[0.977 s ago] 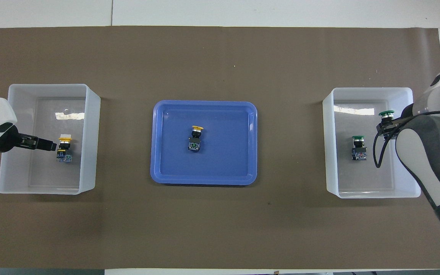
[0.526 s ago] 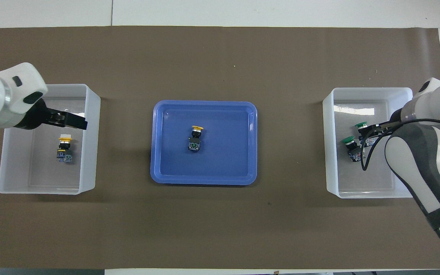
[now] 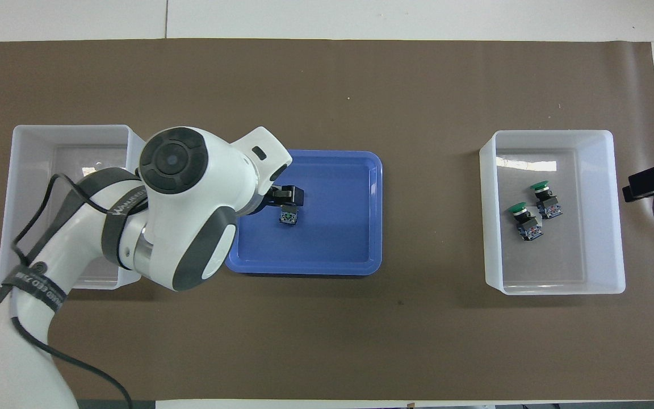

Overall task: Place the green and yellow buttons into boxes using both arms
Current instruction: 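Reach the left gripper to the last yellow button while the right withdraws, then grasp and lift the last yellow button with the left gripper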

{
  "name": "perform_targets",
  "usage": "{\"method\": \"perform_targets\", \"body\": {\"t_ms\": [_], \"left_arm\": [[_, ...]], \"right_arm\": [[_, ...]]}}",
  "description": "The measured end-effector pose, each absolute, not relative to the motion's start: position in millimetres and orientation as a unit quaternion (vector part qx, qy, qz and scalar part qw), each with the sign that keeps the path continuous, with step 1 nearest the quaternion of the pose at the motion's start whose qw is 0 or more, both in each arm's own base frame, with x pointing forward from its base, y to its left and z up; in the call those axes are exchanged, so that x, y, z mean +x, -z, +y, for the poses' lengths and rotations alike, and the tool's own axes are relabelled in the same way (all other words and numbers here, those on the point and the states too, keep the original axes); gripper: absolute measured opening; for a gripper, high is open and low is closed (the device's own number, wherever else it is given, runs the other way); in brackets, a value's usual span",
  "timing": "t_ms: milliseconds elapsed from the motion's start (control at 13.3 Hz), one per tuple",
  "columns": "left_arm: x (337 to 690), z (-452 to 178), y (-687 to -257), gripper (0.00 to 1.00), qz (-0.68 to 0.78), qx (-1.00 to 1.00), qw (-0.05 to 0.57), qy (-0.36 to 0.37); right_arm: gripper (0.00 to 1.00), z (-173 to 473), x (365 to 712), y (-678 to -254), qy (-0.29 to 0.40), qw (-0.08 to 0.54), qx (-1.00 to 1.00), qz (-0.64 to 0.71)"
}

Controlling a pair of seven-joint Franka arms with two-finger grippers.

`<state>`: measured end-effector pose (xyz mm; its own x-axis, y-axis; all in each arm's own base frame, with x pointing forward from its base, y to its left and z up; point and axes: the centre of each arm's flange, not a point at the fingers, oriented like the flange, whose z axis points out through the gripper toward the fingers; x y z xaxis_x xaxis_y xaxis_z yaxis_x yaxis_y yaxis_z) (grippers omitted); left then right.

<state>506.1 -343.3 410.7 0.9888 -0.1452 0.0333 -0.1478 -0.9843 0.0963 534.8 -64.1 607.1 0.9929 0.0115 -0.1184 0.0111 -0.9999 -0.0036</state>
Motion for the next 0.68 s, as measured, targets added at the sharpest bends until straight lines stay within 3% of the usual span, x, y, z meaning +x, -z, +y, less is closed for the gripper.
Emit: {"method": "perform_targets", "body": {"t_ms": [376,676], "left_arm": [[506.5,-366.5,-336.0,1.0,-0.061,0.998,0.008,-0.012],[506.6,-365.9,-317.2,1.0,-0.058,0.998,0.012,-0.019]], "right_arm": [[1.0,-86.4,547.1,-599.0,-0.035,-0.003,-0.999,0.013],[1.0,-76.8,548.7,-597.9,-0.039,-0.011,-0.999,0.003]]}}
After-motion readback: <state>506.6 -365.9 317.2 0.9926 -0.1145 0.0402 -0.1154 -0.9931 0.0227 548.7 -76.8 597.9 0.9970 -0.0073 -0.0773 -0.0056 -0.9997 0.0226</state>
